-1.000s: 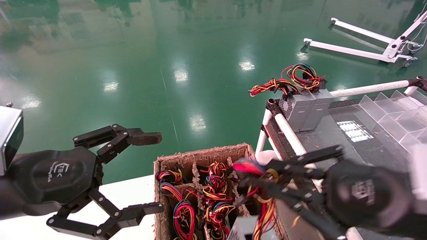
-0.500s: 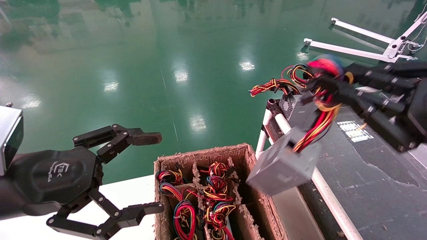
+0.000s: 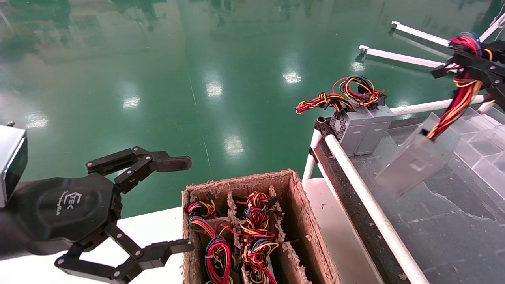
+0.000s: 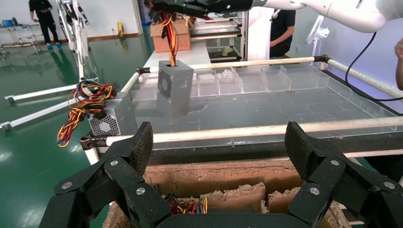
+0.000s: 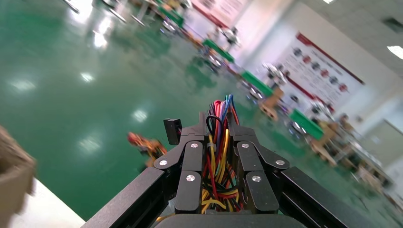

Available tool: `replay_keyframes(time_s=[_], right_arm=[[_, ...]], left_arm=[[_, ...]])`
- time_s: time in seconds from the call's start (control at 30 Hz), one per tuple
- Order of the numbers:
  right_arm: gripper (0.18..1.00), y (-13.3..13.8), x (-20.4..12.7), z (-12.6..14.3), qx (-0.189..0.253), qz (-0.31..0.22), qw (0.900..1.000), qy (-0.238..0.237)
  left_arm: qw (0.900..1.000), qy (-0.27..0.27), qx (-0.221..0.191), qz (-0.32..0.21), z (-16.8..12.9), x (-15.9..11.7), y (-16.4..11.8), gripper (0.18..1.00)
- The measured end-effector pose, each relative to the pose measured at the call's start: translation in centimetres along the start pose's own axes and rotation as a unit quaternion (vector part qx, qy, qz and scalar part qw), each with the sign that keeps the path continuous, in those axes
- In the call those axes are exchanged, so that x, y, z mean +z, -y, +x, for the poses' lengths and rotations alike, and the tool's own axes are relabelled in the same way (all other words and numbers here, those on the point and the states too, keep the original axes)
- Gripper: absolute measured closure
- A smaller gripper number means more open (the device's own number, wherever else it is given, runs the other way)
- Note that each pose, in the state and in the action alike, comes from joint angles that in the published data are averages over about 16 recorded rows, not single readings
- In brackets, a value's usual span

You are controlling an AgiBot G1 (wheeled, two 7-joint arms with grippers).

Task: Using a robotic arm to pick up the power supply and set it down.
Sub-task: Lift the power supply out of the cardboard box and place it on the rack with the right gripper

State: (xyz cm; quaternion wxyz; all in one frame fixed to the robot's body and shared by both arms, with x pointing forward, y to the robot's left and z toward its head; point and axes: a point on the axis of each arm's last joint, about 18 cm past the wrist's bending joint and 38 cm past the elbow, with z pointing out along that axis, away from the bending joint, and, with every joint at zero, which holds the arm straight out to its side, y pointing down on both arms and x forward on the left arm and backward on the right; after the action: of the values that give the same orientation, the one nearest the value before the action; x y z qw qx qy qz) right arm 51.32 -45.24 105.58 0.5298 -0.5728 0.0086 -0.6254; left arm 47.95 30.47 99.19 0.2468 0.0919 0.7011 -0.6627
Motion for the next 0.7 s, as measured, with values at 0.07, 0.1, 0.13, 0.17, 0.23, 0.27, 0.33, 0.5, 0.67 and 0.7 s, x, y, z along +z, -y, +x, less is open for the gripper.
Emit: replay_keyframes(time_s=[0.07,0.1,0.13,0.17,0.23,0.27,0.33,0.5,0.67,0.7], right_arm=[[0.917,-1.0,0.1,0.5,-0.003,-0.013,1.000,-0.015],[0.917,-1.5,0.3,0.7,-0.004,-0.020,1.000,-0.023],[0.917,-2.0,0.4,0.9,-0.005,-0.026,0.999,-0.029],[0.917,-2.6,0.6,1.1,-0.006,-0.032,0.999,-0.036],[0.917,-3.6,1.1,1.4,-0.005,-0.045,0.998,-0.047],[0.917,-4.1,1.4,1.5,-0.005,-0.050,0.997,-0.053],[0.917,-4.9,2.0,1.8,-0.005,-0.060,0.996,-0.061],[0.917,-6.5,4.1,2.4,-0.005,-0.076,0.994,-0.076],[0.917,-7.3,6.4,3.0,-0.006,-0.085,0.993,-0.083],[0.917,-7.5,6.9,3.1,-0.006,-0.087,0.993,-0.084]], left_arm=[[1.0000,0.000,0.000,0.000,0.0,0.0,0.0,0.184],[1.0000,0.000,0.000,0.000,0.0,0.0,0.0,0.184],[1.0000,0.000,0.000,0.000,0.0,0.0,0.0,0.184],[1.0000,0.000,0.000,0.000,0.0,0.0,0.0,0.184],[1.0000,0.000,0.000,0.000,0.0,0.0,0.0,0.184],[1.0000,0.000,0.000,0.000,0.0,0.0,0.0,0.184],[1.0000,0.000,0.000,0.000,0.0,0.0,0.0,0.184],[1.0000,0.000,0.000,0.000,0.0,0.0,0.0,0.184],[1.0000,0.000,0.000,0.000,0.0,0.0,0.0,0.184],[1.0000,0.000,0.000,0.000,0.0,0.0,0.0,0.184]])
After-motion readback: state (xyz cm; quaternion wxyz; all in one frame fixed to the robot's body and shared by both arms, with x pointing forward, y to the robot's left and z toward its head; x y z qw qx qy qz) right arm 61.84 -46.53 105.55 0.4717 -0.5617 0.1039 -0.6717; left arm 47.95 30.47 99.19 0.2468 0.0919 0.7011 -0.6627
